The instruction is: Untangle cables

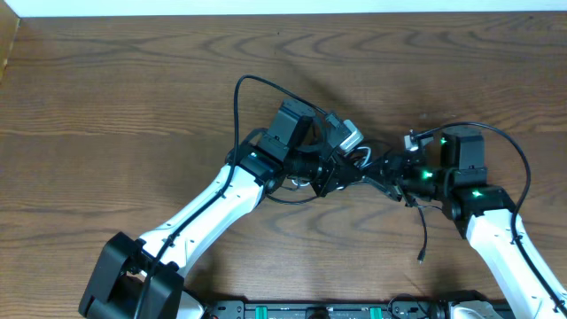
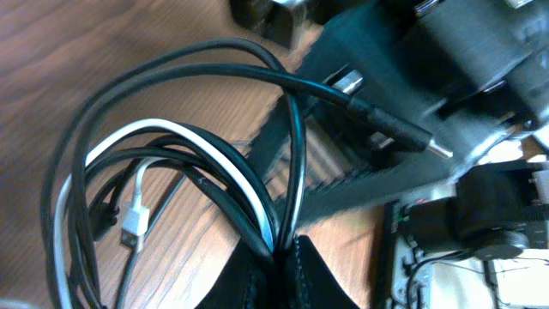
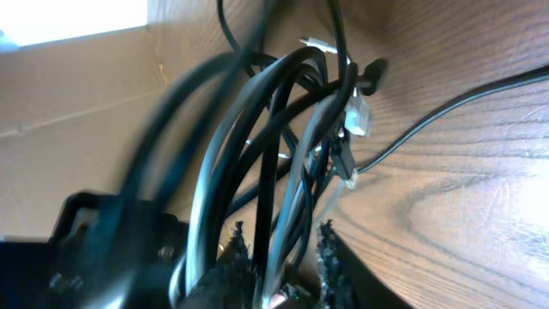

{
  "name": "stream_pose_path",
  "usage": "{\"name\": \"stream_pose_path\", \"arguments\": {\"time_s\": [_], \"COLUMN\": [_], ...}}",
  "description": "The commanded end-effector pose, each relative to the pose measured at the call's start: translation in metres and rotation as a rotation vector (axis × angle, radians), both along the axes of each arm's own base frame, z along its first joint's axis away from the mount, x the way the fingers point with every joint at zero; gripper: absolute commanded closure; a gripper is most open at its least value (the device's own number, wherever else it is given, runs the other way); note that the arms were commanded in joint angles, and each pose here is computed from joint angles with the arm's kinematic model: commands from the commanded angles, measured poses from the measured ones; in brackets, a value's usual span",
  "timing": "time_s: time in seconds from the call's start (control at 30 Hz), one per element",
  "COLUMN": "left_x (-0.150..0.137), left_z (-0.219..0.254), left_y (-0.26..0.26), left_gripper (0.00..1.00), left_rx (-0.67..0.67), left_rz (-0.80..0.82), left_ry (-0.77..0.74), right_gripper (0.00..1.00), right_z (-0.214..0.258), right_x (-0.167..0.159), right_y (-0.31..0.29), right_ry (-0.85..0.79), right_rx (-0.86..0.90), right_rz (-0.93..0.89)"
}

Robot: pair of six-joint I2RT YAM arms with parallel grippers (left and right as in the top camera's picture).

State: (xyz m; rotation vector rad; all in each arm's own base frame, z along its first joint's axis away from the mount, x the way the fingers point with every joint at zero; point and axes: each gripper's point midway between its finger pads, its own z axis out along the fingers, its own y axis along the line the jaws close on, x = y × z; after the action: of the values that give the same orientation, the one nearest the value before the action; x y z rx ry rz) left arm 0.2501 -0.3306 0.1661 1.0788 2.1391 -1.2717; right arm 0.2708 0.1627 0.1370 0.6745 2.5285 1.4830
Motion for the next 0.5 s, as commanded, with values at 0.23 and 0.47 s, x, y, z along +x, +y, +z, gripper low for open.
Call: {"name": "stream_pose_path", "arguments": {"time_s": [0.23,0.47], "left_x": [-0.015,0.096], "left_z": [0.011,-0.026], "left_y": [-0.011,0.069], "left_gripper": [0.93,0.92], "left_rx": [-0.065,0.176], "left_rz": [-0.091,0.619], "left_ry": [0.003,0.101], "right_gripper": [0.99,0.99], "right_z": [-0.016,-0.078], "right_x": [0.009,-0.009], "right_y": [-0.008,-0.096], "right_ry": [-0.009,0.031], "right_rx": [-0.116,-0.672], "right_rz": [-0.067,-0.117]}}
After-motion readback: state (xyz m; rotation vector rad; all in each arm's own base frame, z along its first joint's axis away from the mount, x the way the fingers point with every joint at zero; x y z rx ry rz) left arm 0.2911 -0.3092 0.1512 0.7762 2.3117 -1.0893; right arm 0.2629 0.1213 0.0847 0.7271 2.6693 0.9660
